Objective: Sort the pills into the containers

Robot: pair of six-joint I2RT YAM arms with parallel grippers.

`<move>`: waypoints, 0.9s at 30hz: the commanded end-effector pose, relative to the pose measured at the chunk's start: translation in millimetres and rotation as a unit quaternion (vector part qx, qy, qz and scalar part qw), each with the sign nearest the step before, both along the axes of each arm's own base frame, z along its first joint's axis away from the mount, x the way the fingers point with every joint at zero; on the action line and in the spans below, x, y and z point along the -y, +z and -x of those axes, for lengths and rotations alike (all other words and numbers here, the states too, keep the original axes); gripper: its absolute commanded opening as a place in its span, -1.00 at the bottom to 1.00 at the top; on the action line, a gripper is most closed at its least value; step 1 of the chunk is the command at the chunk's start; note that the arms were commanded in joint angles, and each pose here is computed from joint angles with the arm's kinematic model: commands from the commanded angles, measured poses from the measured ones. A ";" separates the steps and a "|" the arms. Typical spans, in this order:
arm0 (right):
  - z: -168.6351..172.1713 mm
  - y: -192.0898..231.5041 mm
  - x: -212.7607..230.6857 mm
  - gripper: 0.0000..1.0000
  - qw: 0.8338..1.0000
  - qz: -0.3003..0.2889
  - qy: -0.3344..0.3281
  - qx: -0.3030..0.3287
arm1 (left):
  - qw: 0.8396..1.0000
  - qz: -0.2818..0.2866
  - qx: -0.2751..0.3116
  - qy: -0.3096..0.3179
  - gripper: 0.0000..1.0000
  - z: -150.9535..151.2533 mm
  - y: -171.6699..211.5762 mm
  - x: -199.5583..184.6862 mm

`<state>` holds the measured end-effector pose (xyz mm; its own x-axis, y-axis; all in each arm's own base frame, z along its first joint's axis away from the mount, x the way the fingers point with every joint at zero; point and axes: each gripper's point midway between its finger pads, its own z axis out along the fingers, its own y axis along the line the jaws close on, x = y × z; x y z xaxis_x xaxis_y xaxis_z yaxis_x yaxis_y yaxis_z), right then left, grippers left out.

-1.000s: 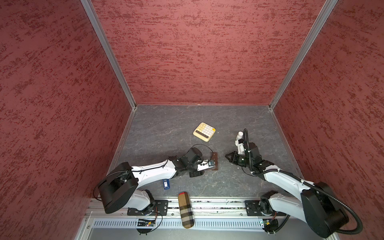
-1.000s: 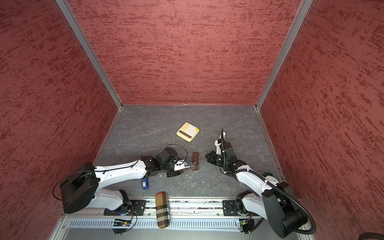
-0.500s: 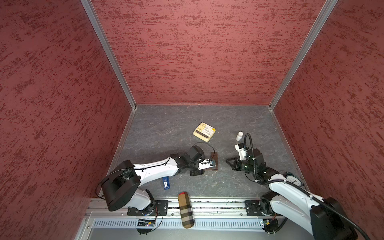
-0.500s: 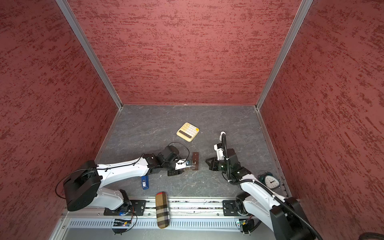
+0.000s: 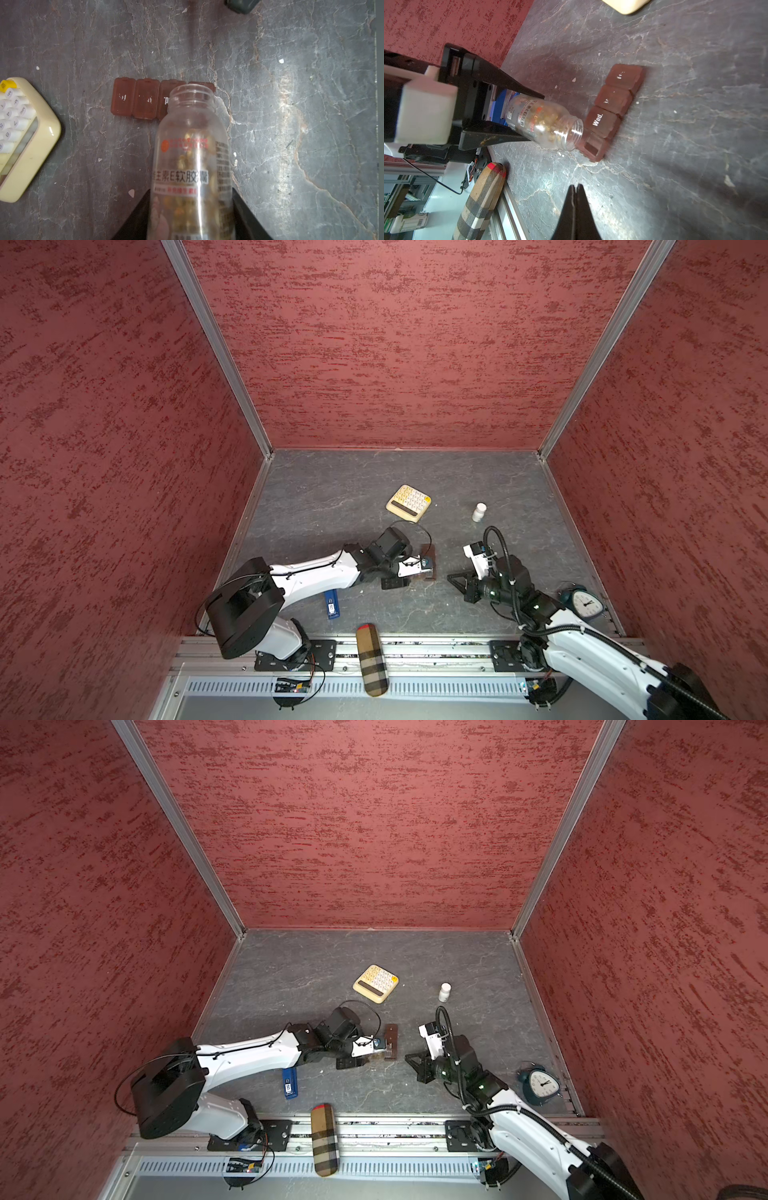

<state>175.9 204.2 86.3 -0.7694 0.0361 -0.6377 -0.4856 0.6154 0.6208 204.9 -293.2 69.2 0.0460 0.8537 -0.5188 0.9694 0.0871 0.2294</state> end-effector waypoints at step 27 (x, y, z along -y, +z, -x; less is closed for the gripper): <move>9.3 -19.2 -25.1 -1.00 0.994 0.077 0.030 0.075 | 1.000 0.000 -0.009 -0.011 -1.00 -4.2 2.4 8.1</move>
